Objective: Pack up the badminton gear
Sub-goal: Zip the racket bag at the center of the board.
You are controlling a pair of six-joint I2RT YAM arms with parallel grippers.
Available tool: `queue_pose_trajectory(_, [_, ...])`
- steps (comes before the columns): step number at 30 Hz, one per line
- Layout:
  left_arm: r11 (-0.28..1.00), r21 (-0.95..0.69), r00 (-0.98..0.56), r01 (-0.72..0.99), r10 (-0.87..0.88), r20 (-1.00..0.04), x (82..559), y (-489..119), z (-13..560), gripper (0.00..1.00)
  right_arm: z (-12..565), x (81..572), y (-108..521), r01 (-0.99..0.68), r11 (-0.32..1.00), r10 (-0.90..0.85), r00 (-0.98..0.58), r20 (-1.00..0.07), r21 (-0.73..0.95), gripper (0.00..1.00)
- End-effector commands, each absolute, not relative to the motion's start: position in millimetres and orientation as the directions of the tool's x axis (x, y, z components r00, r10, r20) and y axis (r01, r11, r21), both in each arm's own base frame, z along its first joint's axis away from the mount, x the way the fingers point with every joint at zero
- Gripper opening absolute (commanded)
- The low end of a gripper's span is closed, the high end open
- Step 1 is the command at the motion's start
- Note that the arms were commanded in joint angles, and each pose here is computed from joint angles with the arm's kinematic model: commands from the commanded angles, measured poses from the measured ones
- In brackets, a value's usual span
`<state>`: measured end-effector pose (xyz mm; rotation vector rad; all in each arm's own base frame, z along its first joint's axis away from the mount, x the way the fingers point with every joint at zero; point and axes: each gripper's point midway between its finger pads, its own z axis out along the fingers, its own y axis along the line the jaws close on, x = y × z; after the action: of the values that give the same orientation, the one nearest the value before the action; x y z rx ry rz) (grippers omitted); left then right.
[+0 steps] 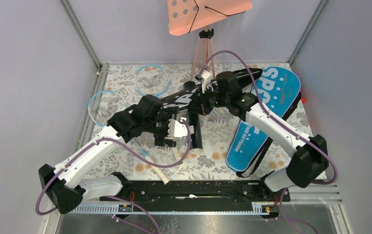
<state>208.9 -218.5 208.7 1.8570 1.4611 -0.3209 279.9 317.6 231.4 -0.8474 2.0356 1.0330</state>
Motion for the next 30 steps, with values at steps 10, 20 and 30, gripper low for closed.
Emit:
queue_pose_trajectory(10, [0.070, 0.615, 0.396, 0.785, 0.707, -0.586, 264.3, -261.1, 258.5, 0.99, 297.3, 235.4, 332.7, -0.893, 0.231, -0.230, -0.435, -0.871, 0.386, 0.00])
queue_pose_trajectory(20, [0.100, 0.684, 0.520, 0.723, 0.574, -0.633, 213.9, -233.7, 317.7, 0.99, 274.9, 266.0, 329.3, -0.853, 0.382, -0.267, -0.469, -0.842, 0.355, 0.00])
queue_pose_trajectory(30, [0.181, 0.530, 0.304, 0.828, 0.649, -0.697, 260.4, -271.3, 272.4, 0.97, 280.2, 258.5, 328.0, -0.864, 0.357, -0.253, -0.454, -0.854, 0.354, 0.00])
